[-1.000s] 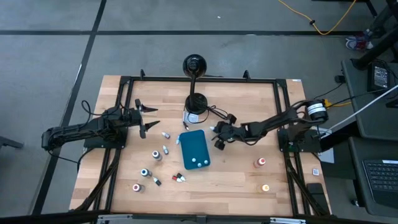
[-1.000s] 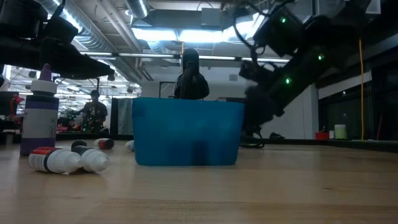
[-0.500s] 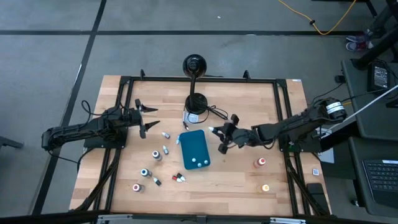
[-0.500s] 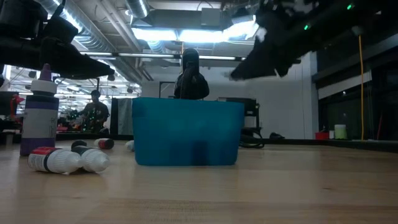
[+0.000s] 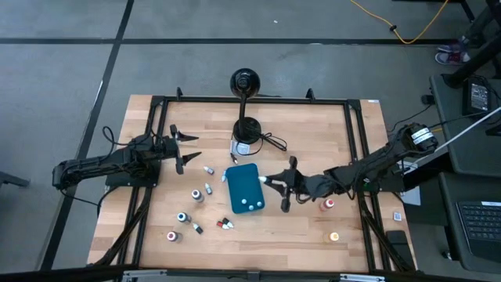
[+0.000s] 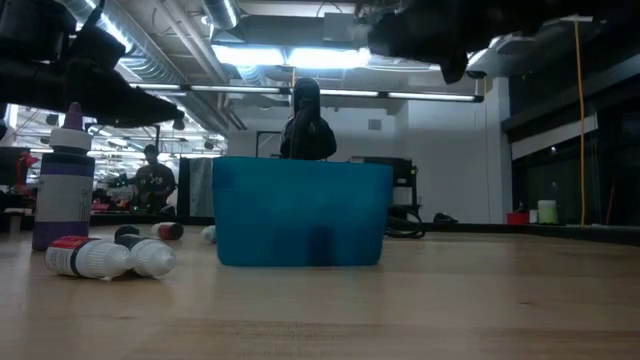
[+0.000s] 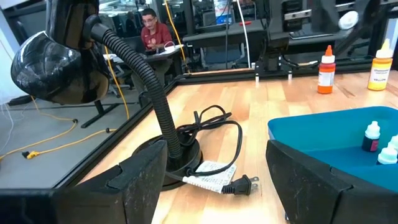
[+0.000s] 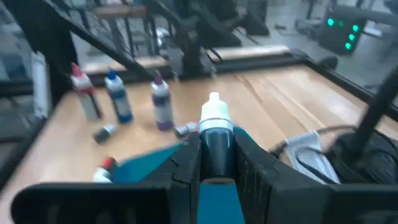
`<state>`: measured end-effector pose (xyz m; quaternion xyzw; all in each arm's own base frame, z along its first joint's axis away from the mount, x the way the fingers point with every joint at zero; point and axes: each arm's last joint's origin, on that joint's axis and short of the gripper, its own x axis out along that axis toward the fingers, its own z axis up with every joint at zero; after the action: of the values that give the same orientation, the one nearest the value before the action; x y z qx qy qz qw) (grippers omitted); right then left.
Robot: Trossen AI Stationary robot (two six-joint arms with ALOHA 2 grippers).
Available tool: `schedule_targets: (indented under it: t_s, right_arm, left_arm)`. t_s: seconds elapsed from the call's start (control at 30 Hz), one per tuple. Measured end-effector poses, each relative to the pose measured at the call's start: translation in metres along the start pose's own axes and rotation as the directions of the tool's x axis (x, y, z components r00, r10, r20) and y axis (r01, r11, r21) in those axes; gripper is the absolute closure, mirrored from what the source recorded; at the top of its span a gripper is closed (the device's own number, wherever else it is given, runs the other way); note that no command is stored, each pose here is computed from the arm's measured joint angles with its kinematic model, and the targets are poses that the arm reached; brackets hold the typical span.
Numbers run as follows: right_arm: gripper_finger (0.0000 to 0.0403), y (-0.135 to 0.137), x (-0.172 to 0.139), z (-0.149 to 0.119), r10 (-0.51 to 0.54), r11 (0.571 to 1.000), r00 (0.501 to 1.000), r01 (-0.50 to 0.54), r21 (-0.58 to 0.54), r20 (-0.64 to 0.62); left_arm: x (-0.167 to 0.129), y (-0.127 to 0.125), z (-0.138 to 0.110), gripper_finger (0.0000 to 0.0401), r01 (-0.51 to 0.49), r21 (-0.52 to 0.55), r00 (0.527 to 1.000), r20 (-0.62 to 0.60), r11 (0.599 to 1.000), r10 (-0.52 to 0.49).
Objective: Pick & Place food coloring
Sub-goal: Put the right blue small food coloring bottle into the bin
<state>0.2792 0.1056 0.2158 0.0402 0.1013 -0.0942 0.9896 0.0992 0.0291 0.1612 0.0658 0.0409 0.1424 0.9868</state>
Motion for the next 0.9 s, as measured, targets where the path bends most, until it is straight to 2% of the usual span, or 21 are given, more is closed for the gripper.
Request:
schedule_targets:
  t_s: [0.17, 0.23, 0.3, 0.37, 0.43, 0.5, 0.67, 0.9]
  right_arm:
    - [0.0324, 0.009, -0.003, 0.007, 0.039, 0.999, 0.995, -0.040, 0.015, 0.088]
    - [0.0326, 0.011, -0.002, 0.009, 0.048, 0.999, 0.990, -0.050, 0.007, 0.131]
    - [0.0327, 0.013, 0.000, 0.009, 0.051, 0.999, 0.985, -0.052, 0.002, 0.165]
    - [0.0325, 0.015, 0.003, 0.007, 0.053, 0.998, 0.981, -0.055, 0.003, 0.187]
    - [0.0324, 0.016, 0.007, 0.005, 0.054, 0.999, 0.976, -0.055, -0.002, 0.212]
    - [0.0324, 0.018, 0.011, 0.003, 0.052, 0.999, 0.972, -0.049, -0.016, 0.228]
    - [0.0326, 0.030, 0.034, 0.010, 0.050, 0.998, 0.967, -0.037, -0.057, 0.249]
    - [0.0325, 0.061, 0.073, 0.030, 0.086, 0.977, 0.962, -0.031, -0.211, 0.258]
  left_arm:
    - [0.000, 0.000, 0.003, 0.0132, 0.002, -0.165, 0.999, 0.034, 0.986, 0.004]
    - [0.000, 0.000, 0.003, 0.0132, 0.007, -0.282, 0.999, 0.032, 0.959, 0.002]
    - [0.000, 0.000, 0.003, 0.0132, 0.020, -0.357, 0.999, 0.037, 0.934, -0.008]
    - [0.000, -0.002, 0.008, 0.0132, 0.100, -0.366, 0.993, 0.088, 0.925, -0.073]
    - [-0.002, -0.004, 0.014, 0.0132, 0.212, -0.341, 0.974, 0.151, 0.916, -0.169]
    - [-0.004, -0.006, 0.025, 0.0132, 0.283, -0.328, 0.952, 0.207, 0.901, -0.224]
    - [-0.006, -0.008, 0.046, 0.0132, 0.321, -0.330, 0.939, 0.234, 0.888, -0.252]
    - [0.003, -0.016, 0.064, 0.0125, 0.368, -0.315, 0.928, 0.179, 0.875, -0.326]
